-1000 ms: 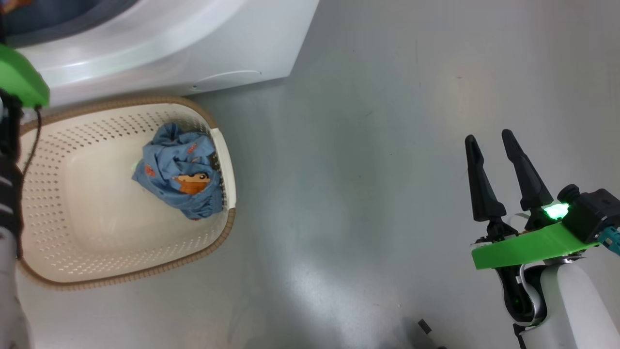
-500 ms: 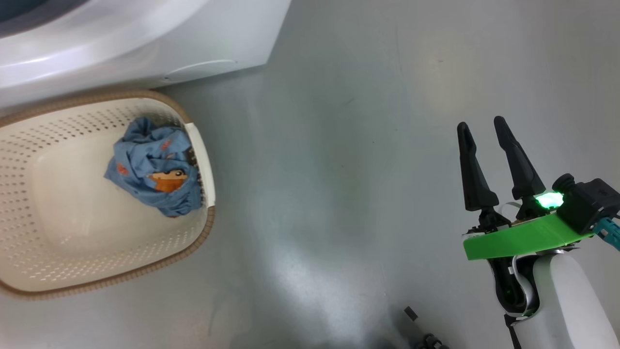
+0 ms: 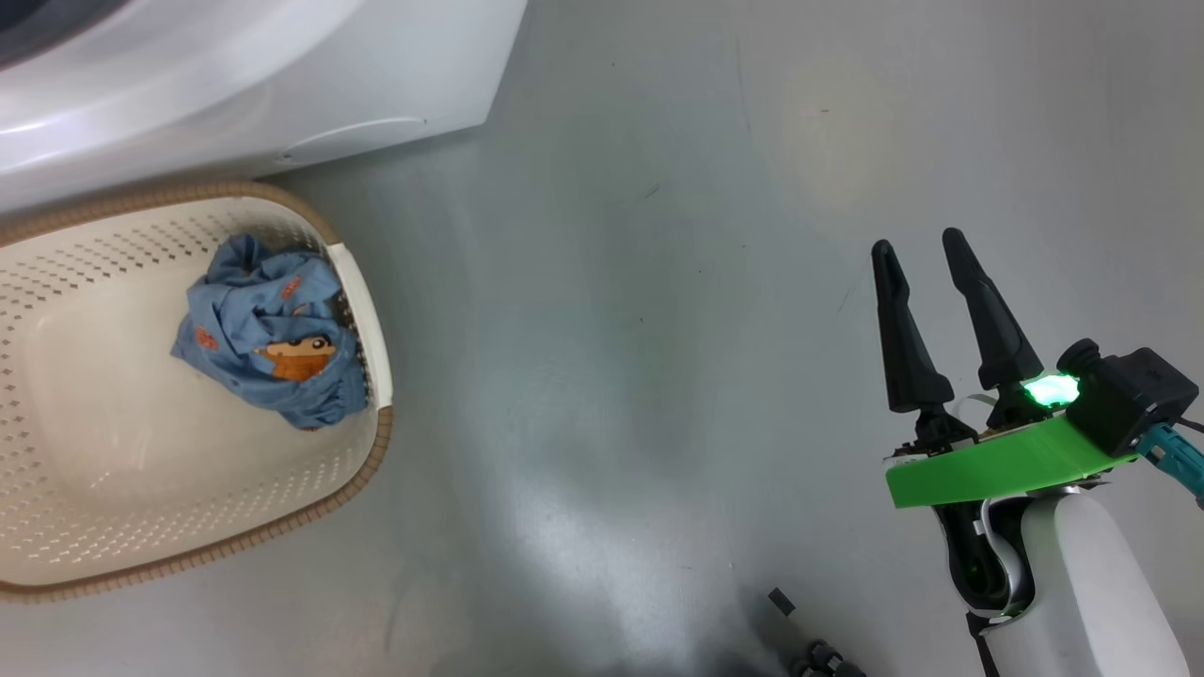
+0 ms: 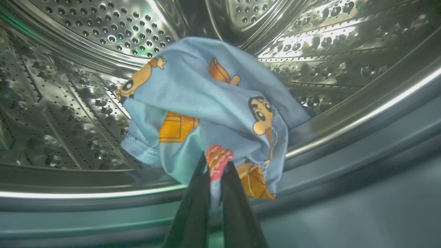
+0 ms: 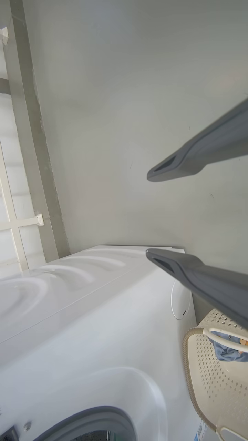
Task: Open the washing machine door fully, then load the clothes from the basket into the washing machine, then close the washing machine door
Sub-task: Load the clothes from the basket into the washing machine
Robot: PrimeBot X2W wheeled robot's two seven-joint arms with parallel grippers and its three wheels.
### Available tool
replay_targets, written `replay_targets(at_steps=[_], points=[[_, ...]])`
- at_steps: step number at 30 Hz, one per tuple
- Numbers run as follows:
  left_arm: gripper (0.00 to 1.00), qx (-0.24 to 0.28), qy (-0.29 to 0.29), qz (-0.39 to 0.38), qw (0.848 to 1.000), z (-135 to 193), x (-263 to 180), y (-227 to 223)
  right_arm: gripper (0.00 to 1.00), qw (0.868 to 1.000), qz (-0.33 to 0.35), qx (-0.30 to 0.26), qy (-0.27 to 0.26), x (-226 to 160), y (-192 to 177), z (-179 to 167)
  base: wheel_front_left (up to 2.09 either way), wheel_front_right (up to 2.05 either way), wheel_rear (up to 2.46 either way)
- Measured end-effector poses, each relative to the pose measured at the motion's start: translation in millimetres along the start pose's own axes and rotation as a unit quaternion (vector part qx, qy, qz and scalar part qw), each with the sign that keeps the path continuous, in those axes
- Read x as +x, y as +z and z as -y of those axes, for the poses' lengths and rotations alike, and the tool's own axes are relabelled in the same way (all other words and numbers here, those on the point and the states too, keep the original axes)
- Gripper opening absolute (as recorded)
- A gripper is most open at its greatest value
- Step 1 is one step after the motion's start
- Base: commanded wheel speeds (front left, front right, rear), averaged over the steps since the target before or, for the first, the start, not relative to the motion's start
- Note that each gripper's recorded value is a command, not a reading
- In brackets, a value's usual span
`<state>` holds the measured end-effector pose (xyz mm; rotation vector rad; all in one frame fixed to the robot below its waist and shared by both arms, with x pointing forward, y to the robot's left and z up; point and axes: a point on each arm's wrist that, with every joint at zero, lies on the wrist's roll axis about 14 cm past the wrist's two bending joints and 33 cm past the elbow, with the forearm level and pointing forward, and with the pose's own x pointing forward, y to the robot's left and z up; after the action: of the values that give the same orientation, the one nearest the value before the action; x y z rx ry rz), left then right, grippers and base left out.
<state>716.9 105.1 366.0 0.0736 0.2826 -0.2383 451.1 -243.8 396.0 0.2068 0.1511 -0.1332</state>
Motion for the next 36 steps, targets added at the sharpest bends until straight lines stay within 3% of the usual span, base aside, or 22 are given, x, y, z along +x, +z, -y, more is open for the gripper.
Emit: replay_targets(at_steps=[2,4,5,21,30,36], points=[[0.47,0.006,-0.001,-0.001,1.0,-0.3,1.7,3.8,1.0,1.0,0.0,0.0,0.0,0.2,-0.2,-0.2,0.0,0.0,0.0],[0.98,0.005,0.001,0.0,1.0,-2.0,2.1,6.6,1.0,1.0,0.0,0.001,0.0,0.5,-0.4,-0.6,0.0,0.0,0.0],[1.0,0.004,0.002,-0.001,1.0,-2.8,1.7,6.4,1.0,1.0,0.0,0.002,0.001,0.7,-0.4,-1.1,0.0,0.0,0.0],[1.0,-0.068,0.012,0.019,0.997,-2.6,-18.0,15.2,1.0,1.0,0.01,0.009,0.016,5.3,5.4,-11.2,0.0,0.0,0.0],[1.0,-0.114,0.016,0.061,0.991,3.4,-59.6,25.2,1.0,0.999,0.015,0.003,0.03,-3.6,15.7,-14.4,0.0,0.0,0.0],[1.0,-0.107,0.027,0.072,0.991,5.7,-110.4,20.1,1.0,0.999,0.019,-0.004,0.037,-19.2,26.2,-13.0,0.0,0.0,0.0]])
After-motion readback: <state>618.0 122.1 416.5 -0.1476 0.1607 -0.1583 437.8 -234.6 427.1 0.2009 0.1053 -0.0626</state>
